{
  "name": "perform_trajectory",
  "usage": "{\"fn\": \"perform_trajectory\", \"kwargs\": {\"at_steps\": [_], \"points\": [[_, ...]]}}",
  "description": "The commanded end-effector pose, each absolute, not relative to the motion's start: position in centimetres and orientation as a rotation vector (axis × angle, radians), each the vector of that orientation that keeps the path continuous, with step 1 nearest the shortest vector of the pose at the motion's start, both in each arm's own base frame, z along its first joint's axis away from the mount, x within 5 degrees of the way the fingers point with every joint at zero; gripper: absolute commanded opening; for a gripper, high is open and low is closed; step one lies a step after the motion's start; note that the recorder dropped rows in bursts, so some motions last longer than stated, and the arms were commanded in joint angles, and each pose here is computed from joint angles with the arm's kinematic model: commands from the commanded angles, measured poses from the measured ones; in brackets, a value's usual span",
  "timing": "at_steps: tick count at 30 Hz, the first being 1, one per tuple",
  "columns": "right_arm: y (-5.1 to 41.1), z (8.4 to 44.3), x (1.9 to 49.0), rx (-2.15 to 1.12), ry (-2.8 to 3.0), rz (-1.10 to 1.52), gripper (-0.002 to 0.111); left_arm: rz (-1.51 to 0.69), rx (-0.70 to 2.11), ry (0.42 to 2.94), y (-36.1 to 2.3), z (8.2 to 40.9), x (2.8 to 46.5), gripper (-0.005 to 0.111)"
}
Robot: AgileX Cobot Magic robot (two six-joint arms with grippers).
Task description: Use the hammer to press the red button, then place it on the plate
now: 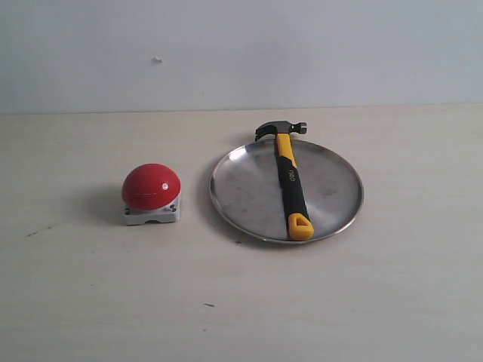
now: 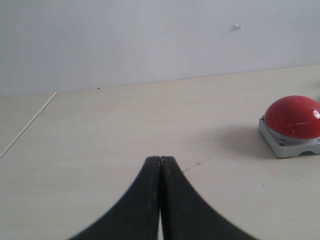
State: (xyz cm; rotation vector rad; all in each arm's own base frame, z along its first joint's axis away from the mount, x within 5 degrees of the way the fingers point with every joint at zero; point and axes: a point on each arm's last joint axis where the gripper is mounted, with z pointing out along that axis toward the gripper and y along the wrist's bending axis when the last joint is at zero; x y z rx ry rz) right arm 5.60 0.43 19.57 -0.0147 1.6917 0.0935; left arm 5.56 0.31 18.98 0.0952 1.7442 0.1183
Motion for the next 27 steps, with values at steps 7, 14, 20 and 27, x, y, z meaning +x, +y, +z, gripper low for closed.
{"fn": "perform_trajectory", "kwargs": {"at_steps": [7, 14, 20, 27], "points": [[0.39, 19.44, 5.57, -0.014, 1.691, 0.085, 0.0, 0.111, 0.088, 1.736, 0.3, 19.02, 5.52, 0.0], [0.39, 19.44, 5.57, -0.014, 1.691, 0.085, 0.0, 0.111, 0.088, 1.736, 0.3, 19.02, 5.52, 0.0], [0.39, 19.33, 5.55, -0.015, 1.704, 0.084, 0.0, 0.111, 0.088, 1.736, 0.3, 19.02, 5.52, 0.0], [0.39, 19.33, 5.55, -0.017, 1.703, 0.083, 0.0, 0.111, 0.088, 1.736, 0.3, 19.02, 5.52, 0.0]]}}
